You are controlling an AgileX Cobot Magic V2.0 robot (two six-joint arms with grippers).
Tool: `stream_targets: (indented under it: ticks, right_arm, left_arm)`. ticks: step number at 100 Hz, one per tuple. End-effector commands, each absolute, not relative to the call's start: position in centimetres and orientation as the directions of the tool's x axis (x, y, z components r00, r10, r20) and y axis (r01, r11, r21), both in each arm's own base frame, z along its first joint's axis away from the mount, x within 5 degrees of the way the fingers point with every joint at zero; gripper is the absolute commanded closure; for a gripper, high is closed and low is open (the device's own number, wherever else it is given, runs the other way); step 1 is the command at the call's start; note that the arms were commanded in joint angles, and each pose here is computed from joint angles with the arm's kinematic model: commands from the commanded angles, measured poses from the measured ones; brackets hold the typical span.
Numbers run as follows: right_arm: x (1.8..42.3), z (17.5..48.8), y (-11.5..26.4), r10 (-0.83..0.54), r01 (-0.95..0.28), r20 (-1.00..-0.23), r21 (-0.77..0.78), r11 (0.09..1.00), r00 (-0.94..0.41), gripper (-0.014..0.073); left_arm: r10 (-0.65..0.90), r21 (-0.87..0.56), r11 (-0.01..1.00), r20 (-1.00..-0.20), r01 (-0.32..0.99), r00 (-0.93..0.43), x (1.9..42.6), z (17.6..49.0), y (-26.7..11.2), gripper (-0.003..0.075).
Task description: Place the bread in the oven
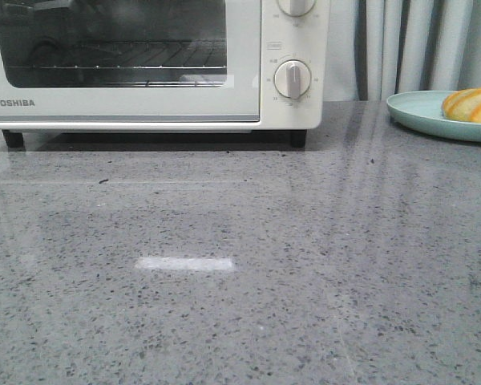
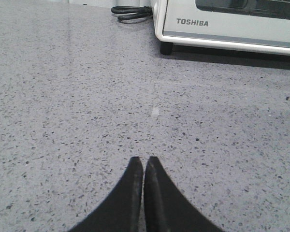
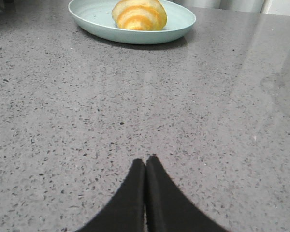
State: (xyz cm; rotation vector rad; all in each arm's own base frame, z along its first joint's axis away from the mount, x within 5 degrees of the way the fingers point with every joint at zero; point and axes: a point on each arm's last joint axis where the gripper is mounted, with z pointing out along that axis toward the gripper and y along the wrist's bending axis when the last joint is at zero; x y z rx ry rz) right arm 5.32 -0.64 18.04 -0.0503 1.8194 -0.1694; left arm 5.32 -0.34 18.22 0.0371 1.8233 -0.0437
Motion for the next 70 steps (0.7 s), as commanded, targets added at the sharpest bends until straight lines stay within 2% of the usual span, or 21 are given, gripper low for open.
stream_targets:
  ticks: [1,6,9,17,28,39,45,54,60,70]
  right_arm:
    - [5.3,18.2,-0.7,-0.170,0.063,-0.965,-0.186,0.981,-0.202,0.0664]
    - [5.4,18.5,-0.9,-0.264,0.071,-0.948,-0.280,0.957,-0.175,0.0664]
    - [5.4,19.0,-1.0,-0.372,0.080,-0.918,-0.385,0.920,-0.140,0.0664]
    - [5.5,19.6,-0.9,-0.495,0.090,-0.865,-0.500,0.861,-0.079,0.0664]
    - [5.5,20.9,-0.1,-0.635,0.101,-0.769,-0.628,0.771,0.068,0.0664]
    - [5.3,22.0,0.8,-0.642,0.106,-0.734,-0.637,0.764,0.219,0.0664]
    - [5.1,22.6,1.2,-0.583,0.094,-0.754,-0.585,0.805,0.303,0.0664]
    - [4.7,23.5,1.6,-0.378,0.022,-0.824,-0.407,0.913,0.423,0.0664]
    - [4.6,23.6,1.6,-0.290,-0.015,-0.852,-0.328,0.944,0.436,0.0664]
    - [4.9,23.3,0.8,0.042,-0.080,-0.934,0.014,0.997,0.355,0.0664]
  left_arm:
    - [-0.012,-0.021,0.999,-0.980,0.045,-0.200,5.3,18.0,-0.3,0.0741]
    - [-0.008,-0.018,0.999,-0.980,0.045,-0.200,5.3,18.0,-0.3,0.0741]
    - [0.005,-0.004,0.999,-0.981,0.043,-0.194,5.3,18.0,-0.3,0.0741]
    - [-0.007,-0.015,0.999,-0.984,0.044,-0.175,5.3,18.2,-0.3,0.0741]
    - [-0.224,-0.233,0.970,-0.966,0.062,-0.128,5.4,18.8,-0.7,0.0741]
    - [-0.458,-0.468,0.880,-0.881,0.081,-0.116,5.4,19.2,-1.0,0.0741]
    - [-0.538,-0.547,0.832,-0.836,0.086,-0.111,5.4,19.4,-1.1,0.0742]
    - [-0.692,-0.700,0.707,-0.714,0.096,-0.105,5.4,19.7,-1.2,0.0742]
    - [-0.750,-0.755,0.648,-0.655,0.099,-0.092,5.4,19.9,-1.1,0.0742]
    - [-0.813,-0.814,0.572,-0.579,0.102,-0.062,5.4,20.3,-0.9,0.0742]
